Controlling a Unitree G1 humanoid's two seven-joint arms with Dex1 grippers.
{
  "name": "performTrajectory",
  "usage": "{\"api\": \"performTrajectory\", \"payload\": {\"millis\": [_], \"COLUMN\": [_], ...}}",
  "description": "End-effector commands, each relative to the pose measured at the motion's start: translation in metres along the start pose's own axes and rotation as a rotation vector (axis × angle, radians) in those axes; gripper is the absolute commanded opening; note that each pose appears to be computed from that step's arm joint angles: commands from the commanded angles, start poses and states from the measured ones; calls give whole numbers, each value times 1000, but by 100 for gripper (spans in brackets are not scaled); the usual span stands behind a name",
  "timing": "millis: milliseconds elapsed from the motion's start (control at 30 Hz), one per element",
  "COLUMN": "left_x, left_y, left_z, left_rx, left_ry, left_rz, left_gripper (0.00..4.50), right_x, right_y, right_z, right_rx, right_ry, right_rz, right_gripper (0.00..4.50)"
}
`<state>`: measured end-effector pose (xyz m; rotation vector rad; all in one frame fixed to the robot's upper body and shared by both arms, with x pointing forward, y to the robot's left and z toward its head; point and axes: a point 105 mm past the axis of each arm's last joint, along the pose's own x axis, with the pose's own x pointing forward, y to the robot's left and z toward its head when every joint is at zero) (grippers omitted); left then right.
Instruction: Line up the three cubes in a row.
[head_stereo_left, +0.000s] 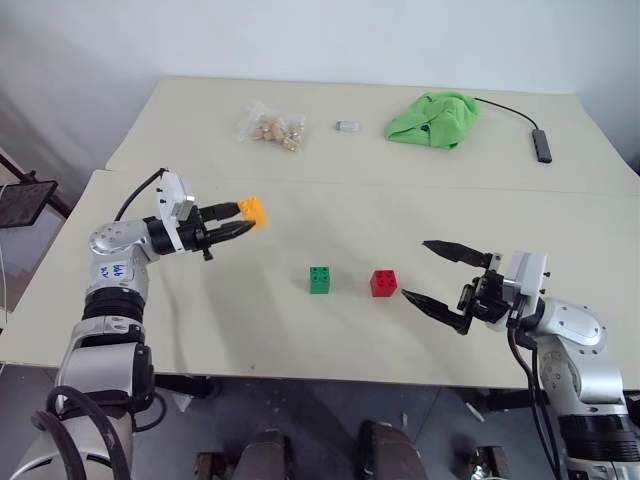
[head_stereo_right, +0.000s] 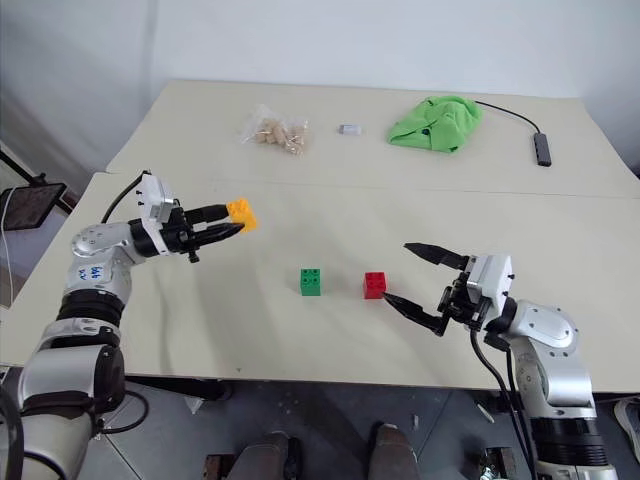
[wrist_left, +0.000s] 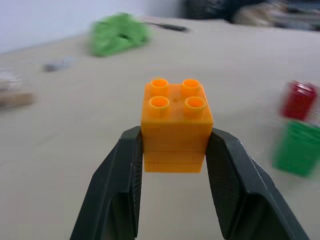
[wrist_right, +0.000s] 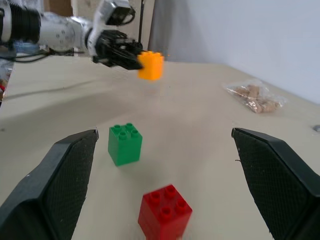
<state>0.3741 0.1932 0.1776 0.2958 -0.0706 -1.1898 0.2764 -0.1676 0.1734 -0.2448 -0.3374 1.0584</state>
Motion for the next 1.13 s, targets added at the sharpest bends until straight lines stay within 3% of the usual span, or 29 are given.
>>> {"api": "performTrajectory", "payload": {"millis": [33,433,567,700,767,867,1000,1133], "left_x": [3,10,6,-3,-14,-32,-50,-51], "left_y": [-30,-52,-51,-39,-28,-29,-35,-36], "left_z": [-16,-40,-47,-32,-12,-1,3,4], "left_rx": [56,25,-36,-11,0,22,155,181], "left_ry": [94,126,191,139,62,84,198,202], "left_rz": [-238,-345,-348,-269,-198,-180,-174,-127], "left_gripper": [145,145,278,394,449,449,449,449], "right_x": [-3,-11,-13,-15,-22,-31,-30,-29], "right_y": [1,11,9,1,-3,-11,-26,-30], "right_z": [10,9,7,18,22,24,33,27], "right_rx": [-25,-2,10,54,47,18,-70,-86], "right_ry": [-22,3,20,27,109,227,289,311], "right_rz": [5,-14,-1,47,119,208,278,322], "right_gripper": [450,450,450,450,450,450,450,450]}}
